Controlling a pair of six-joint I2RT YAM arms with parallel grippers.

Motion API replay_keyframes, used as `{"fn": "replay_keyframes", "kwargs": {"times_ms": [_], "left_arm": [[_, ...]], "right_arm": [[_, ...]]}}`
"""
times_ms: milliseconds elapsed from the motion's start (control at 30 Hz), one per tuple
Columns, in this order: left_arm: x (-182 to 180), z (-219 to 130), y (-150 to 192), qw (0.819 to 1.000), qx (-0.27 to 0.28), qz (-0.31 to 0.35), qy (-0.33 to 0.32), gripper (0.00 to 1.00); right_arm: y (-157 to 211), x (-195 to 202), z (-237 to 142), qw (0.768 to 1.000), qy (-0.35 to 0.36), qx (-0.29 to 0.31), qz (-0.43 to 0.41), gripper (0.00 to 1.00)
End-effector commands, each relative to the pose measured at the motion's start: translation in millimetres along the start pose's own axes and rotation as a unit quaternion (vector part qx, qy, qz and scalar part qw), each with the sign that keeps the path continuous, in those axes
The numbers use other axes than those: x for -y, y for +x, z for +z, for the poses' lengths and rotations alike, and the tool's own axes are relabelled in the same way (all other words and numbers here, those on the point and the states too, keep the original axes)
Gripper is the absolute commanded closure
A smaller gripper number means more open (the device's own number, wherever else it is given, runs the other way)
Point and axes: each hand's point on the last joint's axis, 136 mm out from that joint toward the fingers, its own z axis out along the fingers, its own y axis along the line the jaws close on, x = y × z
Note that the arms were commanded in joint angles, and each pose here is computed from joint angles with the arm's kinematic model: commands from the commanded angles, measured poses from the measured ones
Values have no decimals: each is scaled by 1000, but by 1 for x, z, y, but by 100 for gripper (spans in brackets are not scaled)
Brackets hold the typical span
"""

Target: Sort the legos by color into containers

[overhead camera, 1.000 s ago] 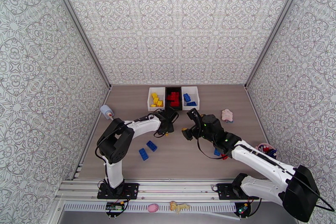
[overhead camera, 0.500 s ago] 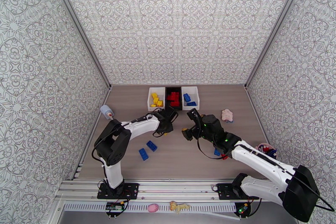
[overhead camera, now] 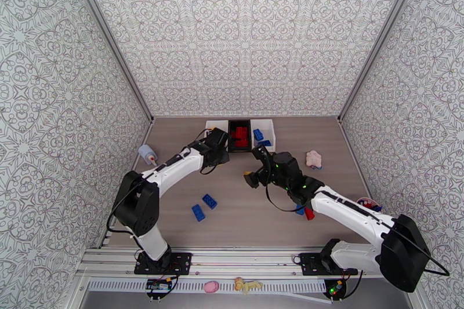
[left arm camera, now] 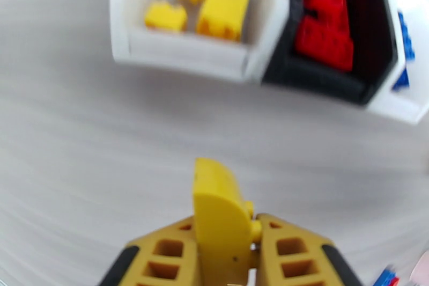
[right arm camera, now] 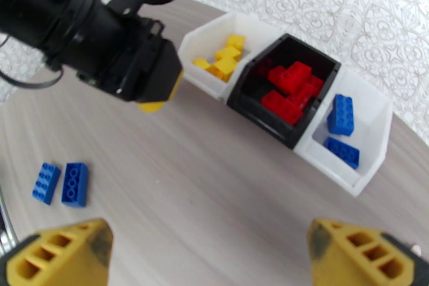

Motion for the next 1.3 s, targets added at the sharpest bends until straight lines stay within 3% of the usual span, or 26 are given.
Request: {"fn": "replay_keyframes", "kwargs": {"times_ms": [0, 400, 600, 667, 733, 800, 1133, 1267], "left_arm": [[-2, 21, -30, 1000, 12, 16, -5, 81], [7, 73, -100, 1000, 20, 20, 1, 81], [5, 93, -111, 1000, 8, 12, 1, 78], [4, 92, -112, 1000, 8, 9, 3, 71], [3, 89, -113, 1000, 9, 7, 0, 46], [2, 84, -113, 1000, 13, 7, -2, 35], [14, 4, -115, 994, 89, 33, 53, 14], [31, -30, -94, 982, 120, 76, 123, 0]], "right_arm": [[-31, 4, 8, 999, 5, 39, -4, 0], [-32, 2, 21, 999, -2, 34, 0, 1], [-30, 6, 16, 1000, 9, 30, -1, 0], [-31, 9, 13, 999, 18, 31, 0, 0], [-33, 15, 9, 999, 37, 32, 4, 0], [-35, 21, 4, 998, 54, 33, 6, 0], [-19, 69, -33, 978, 193, 49, 65, 0], [9, 96, -54, 952, 257, 23, 164, 1]]}}
